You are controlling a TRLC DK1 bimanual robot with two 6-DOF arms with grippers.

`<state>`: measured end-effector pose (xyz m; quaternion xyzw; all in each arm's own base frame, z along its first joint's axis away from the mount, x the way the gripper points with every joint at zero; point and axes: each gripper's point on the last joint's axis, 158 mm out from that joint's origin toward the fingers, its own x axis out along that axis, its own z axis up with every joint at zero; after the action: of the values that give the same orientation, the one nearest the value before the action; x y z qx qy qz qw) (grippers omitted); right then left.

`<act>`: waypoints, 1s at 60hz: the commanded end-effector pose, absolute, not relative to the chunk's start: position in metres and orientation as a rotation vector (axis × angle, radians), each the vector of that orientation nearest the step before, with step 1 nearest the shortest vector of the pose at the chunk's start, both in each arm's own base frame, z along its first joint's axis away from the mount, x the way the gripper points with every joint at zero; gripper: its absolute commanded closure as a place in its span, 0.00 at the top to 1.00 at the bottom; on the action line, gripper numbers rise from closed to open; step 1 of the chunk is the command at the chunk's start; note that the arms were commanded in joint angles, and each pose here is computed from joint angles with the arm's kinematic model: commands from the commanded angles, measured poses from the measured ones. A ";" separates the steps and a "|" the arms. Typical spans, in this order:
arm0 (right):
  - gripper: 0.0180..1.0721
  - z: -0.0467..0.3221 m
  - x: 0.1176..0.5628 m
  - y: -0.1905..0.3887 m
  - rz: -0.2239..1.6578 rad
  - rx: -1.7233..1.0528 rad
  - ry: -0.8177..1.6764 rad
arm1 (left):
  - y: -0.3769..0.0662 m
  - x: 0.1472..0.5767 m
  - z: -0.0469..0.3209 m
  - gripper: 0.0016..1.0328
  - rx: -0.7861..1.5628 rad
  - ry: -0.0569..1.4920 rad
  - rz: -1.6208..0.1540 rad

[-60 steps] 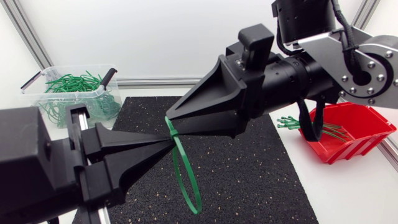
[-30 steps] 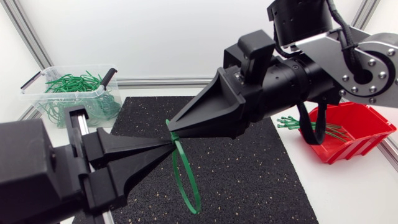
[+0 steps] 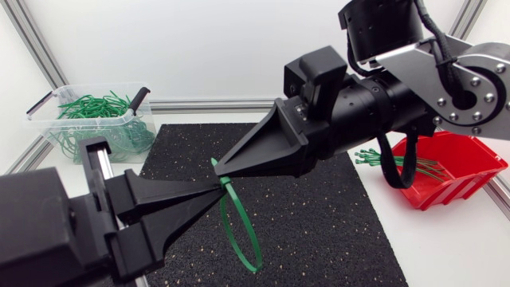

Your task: Take a green cable tie from the red box, thread the tail through the head to close it, then place it in the transparent bin on the left.

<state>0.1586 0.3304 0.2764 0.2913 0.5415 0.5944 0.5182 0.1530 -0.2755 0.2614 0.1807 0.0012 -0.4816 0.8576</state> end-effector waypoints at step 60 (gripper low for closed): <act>0.06 0.262 0.231 0.353 1.325 0.626 1.113 | -0.271 0.145 0.236 0.04 0.640 -0.121 -0.978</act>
<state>0.2043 0.3514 0.2605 0.2748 0.5094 0.5813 0.5720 0.1615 -0.2642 0.2463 0.2854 -0.0451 -0.4305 0.8551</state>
